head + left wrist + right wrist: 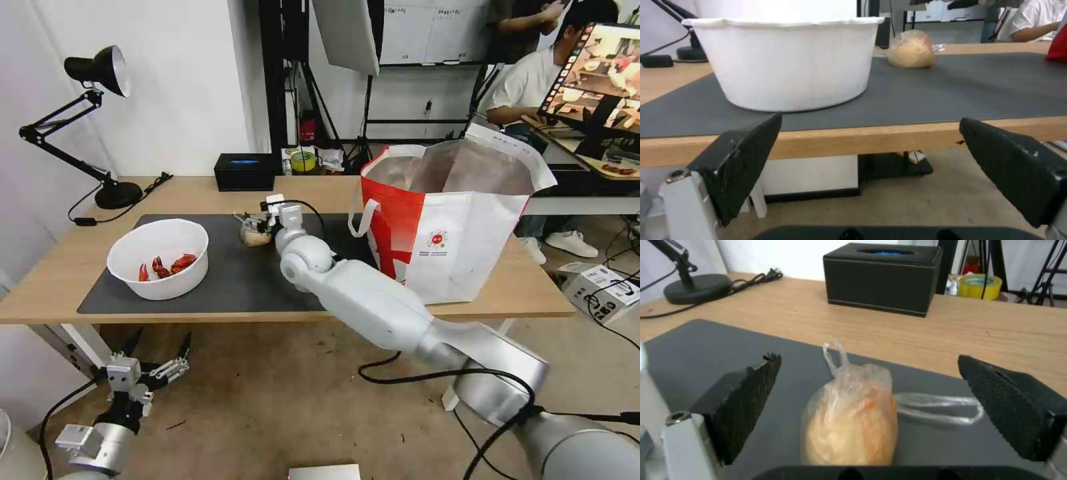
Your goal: Pick up the trash from the table and place it into the takeout bag.
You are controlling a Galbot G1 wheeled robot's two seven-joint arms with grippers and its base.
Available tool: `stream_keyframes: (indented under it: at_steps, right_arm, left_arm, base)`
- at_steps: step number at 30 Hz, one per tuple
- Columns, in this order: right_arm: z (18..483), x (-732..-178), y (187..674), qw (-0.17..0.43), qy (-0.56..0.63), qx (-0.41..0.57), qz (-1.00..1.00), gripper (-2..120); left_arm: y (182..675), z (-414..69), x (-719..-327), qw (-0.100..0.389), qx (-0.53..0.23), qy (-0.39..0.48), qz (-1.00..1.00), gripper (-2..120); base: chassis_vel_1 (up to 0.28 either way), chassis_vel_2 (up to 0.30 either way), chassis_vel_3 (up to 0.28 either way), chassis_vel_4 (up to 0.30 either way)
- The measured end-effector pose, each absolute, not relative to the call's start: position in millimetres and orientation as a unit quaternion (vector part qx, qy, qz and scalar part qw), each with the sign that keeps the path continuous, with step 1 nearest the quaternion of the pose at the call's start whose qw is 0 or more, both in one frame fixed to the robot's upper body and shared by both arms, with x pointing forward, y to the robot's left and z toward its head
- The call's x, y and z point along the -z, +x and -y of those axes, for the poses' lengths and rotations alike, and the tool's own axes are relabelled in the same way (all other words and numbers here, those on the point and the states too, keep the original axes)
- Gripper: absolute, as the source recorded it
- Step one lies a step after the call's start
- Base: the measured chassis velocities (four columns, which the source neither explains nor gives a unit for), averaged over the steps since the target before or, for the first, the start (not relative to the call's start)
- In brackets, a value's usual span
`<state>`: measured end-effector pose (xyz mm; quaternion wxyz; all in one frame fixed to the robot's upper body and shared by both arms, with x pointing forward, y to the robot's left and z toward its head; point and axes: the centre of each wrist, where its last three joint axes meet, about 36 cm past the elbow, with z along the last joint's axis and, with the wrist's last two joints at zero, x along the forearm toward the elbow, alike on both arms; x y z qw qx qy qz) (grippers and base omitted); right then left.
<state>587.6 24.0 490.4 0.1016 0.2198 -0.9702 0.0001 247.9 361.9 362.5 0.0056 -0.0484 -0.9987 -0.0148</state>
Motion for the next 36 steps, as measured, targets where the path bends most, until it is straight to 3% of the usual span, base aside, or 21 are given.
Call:
stream_keyframes:
  at_steps: [11,36]
  right_arm:
    - [-55,-490,632,0.135,0.217,-0.005,0.967,100]
    - [-31,-445,657,0.171,0.302,-0.06,0.936,100]
  left_arm:
    - [248,-366,-364,0.002,0.014,-0.048,0.999,100]
    - [247,-360,-364,-0.002,0.008,-0.048,0.999,100]
  base:
    - [0.0,0.0,0.0,0.0]
    - [0.0,0.0,0.0,0.0]
